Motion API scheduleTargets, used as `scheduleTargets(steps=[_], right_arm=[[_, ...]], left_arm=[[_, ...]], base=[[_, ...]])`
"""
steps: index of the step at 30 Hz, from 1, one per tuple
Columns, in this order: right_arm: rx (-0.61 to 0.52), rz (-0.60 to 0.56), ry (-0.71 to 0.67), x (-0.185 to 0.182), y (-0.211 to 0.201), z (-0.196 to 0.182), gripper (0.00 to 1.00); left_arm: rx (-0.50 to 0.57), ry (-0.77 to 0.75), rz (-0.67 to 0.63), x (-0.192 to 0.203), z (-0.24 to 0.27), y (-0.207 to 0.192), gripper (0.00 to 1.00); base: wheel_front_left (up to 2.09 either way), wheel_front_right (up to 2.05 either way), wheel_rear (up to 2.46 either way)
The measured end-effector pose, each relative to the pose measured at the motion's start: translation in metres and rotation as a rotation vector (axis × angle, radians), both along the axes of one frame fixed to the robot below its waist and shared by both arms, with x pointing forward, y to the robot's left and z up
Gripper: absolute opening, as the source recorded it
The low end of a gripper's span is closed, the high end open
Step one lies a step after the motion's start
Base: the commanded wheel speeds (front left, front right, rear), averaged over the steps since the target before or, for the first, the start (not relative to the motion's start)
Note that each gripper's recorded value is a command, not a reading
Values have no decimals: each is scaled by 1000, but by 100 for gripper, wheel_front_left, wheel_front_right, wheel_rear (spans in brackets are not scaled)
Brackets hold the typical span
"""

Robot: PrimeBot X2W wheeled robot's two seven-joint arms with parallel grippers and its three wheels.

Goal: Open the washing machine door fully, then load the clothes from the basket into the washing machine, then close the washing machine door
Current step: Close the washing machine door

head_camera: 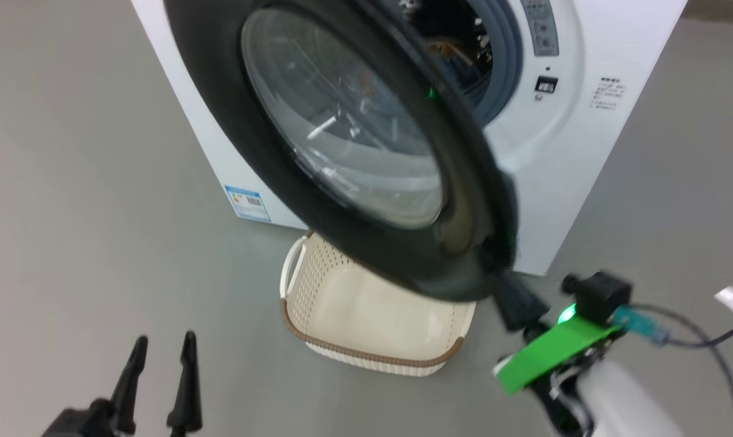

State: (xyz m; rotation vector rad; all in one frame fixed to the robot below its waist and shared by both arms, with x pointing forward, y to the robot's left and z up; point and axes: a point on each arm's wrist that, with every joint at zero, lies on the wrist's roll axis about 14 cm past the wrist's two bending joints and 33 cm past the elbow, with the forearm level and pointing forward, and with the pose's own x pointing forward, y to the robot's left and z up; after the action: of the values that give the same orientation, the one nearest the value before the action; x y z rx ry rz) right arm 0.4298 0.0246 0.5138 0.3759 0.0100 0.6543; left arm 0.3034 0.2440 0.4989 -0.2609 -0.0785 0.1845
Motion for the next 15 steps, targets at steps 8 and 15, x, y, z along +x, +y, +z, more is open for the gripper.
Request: scheduleTargets(steps=[8, 15], right_arm=[[23, -151, -82, 77, -38, 24, 0], [62, -261, -116, 129, -66, 33, 0]], left_arm=[[2, -35, -42, 43, 11, -12, 100], [9, -26, -78, 75, 6, -20, 100]], base=[[0, 0, 0], [0, 0, 0]])
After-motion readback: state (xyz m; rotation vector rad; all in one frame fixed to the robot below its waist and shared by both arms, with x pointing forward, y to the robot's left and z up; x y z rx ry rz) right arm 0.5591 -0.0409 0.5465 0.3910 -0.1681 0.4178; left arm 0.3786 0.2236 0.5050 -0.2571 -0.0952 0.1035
